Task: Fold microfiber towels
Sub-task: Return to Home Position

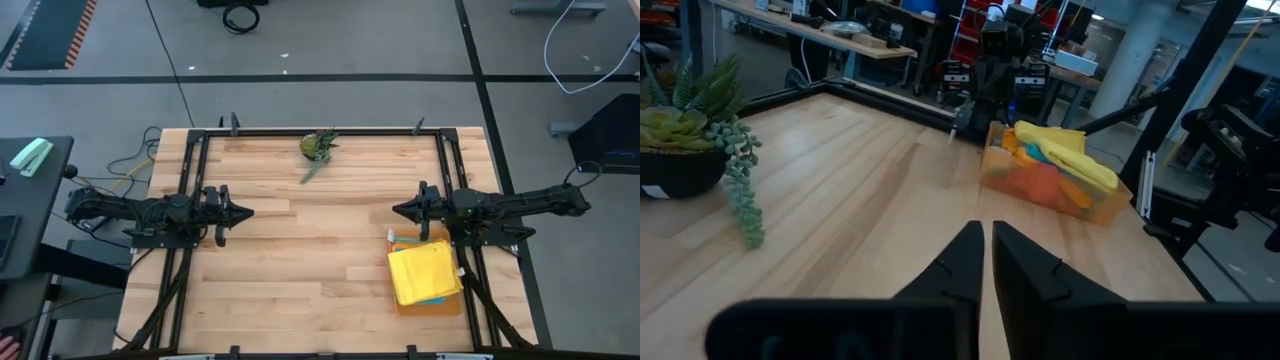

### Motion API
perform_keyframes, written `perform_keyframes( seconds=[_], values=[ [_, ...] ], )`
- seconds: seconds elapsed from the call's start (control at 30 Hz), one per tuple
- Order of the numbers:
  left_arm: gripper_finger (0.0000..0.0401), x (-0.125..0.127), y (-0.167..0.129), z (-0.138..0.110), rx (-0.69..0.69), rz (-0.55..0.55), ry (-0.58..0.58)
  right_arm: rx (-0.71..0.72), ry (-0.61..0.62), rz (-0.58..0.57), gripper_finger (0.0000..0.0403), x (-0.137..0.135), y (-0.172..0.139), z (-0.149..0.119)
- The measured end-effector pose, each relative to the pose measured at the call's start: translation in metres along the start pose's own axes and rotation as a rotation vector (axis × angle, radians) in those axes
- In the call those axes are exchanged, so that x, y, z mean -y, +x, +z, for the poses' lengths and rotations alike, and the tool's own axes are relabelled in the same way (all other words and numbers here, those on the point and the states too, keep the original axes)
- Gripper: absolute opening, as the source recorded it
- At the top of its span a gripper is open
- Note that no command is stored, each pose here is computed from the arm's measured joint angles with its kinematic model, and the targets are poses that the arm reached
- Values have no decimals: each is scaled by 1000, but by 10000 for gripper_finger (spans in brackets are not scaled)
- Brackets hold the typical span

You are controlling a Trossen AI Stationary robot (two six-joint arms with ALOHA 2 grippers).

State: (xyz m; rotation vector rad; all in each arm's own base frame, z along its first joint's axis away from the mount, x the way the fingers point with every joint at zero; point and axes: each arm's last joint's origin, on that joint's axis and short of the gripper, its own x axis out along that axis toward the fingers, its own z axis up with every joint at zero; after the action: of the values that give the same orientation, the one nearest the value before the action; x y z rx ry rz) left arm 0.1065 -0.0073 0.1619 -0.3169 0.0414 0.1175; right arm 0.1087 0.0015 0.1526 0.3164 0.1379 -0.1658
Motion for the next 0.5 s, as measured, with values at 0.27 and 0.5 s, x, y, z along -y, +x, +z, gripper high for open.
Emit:
perform_keyframes(
  seconds=[0.27,0.5],
  values=[
    [25,0,0,0,0,0,0,0,0,0,23,0,0,0],
    [37,0,0,0,-1,-1,1,0,0,0,23,0,0,0]
  ],
)
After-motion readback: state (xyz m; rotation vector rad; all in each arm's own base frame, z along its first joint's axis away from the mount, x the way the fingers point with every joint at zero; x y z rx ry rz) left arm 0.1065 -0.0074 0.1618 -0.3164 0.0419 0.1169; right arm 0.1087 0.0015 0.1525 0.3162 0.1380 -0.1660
